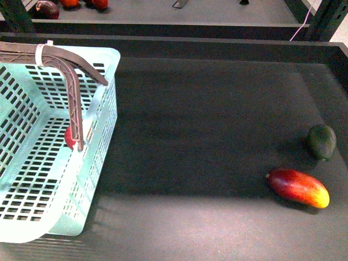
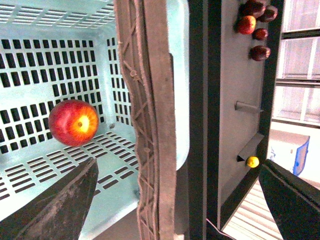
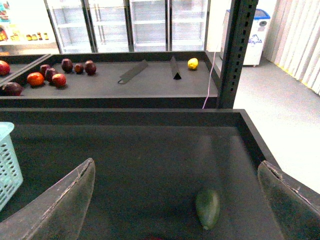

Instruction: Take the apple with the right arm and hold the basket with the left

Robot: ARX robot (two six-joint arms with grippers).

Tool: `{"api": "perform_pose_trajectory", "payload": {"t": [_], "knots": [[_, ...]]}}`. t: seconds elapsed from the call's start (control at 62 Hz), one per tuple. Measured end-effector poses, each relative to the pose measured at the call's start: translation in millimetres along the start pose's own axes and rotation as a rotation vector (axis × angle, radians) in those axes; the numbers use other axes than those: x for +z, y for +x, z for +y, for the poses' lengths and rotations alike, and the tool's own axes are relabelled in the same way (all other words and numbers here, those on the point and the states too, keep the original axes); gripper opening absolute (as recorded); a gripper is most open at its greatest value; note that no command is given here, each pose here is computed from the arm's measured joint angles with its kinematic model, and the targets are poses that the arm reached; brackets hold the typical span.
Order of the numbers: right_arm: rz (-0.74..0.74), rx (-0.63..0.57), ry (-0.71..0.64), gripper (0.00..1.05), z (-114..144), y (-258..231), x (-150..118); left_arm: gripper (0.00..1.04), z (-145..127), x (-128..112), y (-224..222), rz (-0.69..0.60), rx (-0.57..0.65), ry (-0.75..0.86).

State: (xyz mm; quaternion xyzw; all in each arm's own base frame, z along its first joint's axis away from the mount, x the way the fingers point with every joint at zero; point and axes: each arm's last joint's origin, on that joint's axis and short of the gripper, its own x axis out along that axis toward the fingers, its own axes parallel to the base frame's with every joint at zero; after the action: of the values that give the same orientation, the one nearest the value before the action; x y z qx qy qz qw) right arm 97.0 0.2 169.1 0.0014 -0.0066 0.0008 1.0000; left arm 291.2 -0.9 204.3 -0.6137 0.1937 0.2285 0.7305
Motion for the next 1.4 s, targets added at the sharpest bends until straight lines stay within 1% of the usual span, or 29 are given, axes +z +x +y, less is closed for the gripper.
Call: {"api": "perform_pose_trajectory", "payload": {"t": [0.081, 0.274, 0.29, 0.322, 0.338, 0.355, 0.371, 0.403, 0.419, 0.435, 0.451, 0.467, 0.483, 0.5, 0.532, 0.58, 0.596, 0.645, 0.661, 0.757, 1.031, 1.08, 1.144, 1.402], "knots": [[0.0, 0.0, 0.0, 0.96, 0.0, 0.0, 0.0, 0.98, -3.9, 0.6, -8.9, -0.002, -0.028, 0.0], [0.0, 0.0, 0.0, 0.96, 0.0, 0.0, 0.0, 0.98, -3.2, 0.3, -9.0, -0.001, -0.026, 0.001], [0.0, 0.0, 0.0, 0.96, 0.0, 0.0, 0.0, 0.97, -2.8, 0.2, -8.5, 0.003, -0.032, 0.023], [0.0, 0.0, 0.0, 0.96, 0.0, 0.0, 0.0, 0.93, 0.5, 0.2, -5.9, 0.019, -0.108, 0.105], [0.0, 0.0, 0.0, 0.96, 0.0, 0.0, 0.0, 0.89, 3.1, -0.6, -5.4, 0.026, -0.182, 0.158], [0.0, 0.0, 0.0, 0.96, 0.0, 0.0, 0.0, 0.86, 7.3, -0.6, -5.1, 0.014, -0.247, 0.264], [0.0, 0.0, 0.0, 0.96, 0.0, 0.0, 0.0, 0.84, 9.7, -0.6, -5.4, 0.006, -0.276, 0.285], [0.0, 0.0, 0.0, 0.96, 0.0, 0.0, 0.0, 0.77, 20.3, -2.1, -8.2, -0.057, -0.372, 0.496], [0.0, 0.0, 0.0, 0.96, 0.0, 0.0, 0.0, 0.73, 24.5, -2.5, -10.9, -0.086, -0.414, 0.564], [0.0, 0.0, 0.0, 0.96, 0.0, 0.0, 0.0, 0.71, 26.4, -2.6, -12.4, -0.11, -0.432, 0.635], [0.0, 0.0, 0.0, 0.96, 0.0, 0.0, 0.0, 0.66, 31.1, -2.9, -17.6, -0.17, -0.475, 0.765], [0.0, 0.0, 0.0, 0.96, 0.0, 0.0, 0.0, 0.63, 32.9, -2.8, -21.7, -0.204, -0.501, 0.824], [0.0, 0.0, 0.0, 0.96, 0.0, 0.0, 0.0, 0.57, 34.9, -2.3, -28.0, -0.268, -0.525, 0.953], [0.0, 0.0, 0.0, 0.96, 0.0, 0.0, 0.0, 0.54, 35.8, -2.0, -31.9, -0.302, -0.535, 1.015], [0.0, 0.0, 0.0, 0.96, 0.0, 0.0, 0.0, 0.48, 37.6, -1.7, -37.1, -0.337, -0.542, 1.082], [0.0, 0.0, 0.0, 0.96, 0.0, 0.0, 0.0, 0.38, 43.9, -1.6, -44.7, -0.384, -0.534, 1.199], [0.0, 0.0, 0.0, 0.96, 0.0, 0.0, 0.0, 0.36, 45.1, -1.7, -45.5, -0.386, -0.533, 1.206], [0.0, 0.0, 0.0, 0.96, 0.0, 0.0, 0.0, 0.25, 54.4, -2.6, -49.8, -0.396, -0.518, 1.265], [0.0, 0.0, 0.0, 0.96, 0.0, 0.0, 0.0, 0.23, 55.9, -2.8, -50.5, -0.396, -0.516, 1.272], [0.0, 0.0, 0.0, 0.96, 0.0, 0.0, 0.0, 0.03, 69.8, -3.7, -60.5, -0.405, -0.504, 1.317], [0.0, 0.0, 0.0, 0.96, 0.0, 0.0, 0.0, 0.03, 94.3, -5.1, -82.4, -0.411, -0.5, 1.339], [0.0, 0.0, 0.0, 0.96, 0.0, 0.0, 0.0, 0.03, 100.3, -5.8, -84.0, -0.427, -0.513, 1.336], [-0.001, 0.0, 0.0, 0.96, 0.0, 0.0, 0.1, 0.03, 108.8, -6.9, -84.9, -0.409, -0.498, 1.341], [0.0, 0.0, 0.0, 0.96, 0.0, 0.0, 0.0, 0.03, 117.4, -6.7, -99.0, -0.413, -0.501, 1.341]]}}
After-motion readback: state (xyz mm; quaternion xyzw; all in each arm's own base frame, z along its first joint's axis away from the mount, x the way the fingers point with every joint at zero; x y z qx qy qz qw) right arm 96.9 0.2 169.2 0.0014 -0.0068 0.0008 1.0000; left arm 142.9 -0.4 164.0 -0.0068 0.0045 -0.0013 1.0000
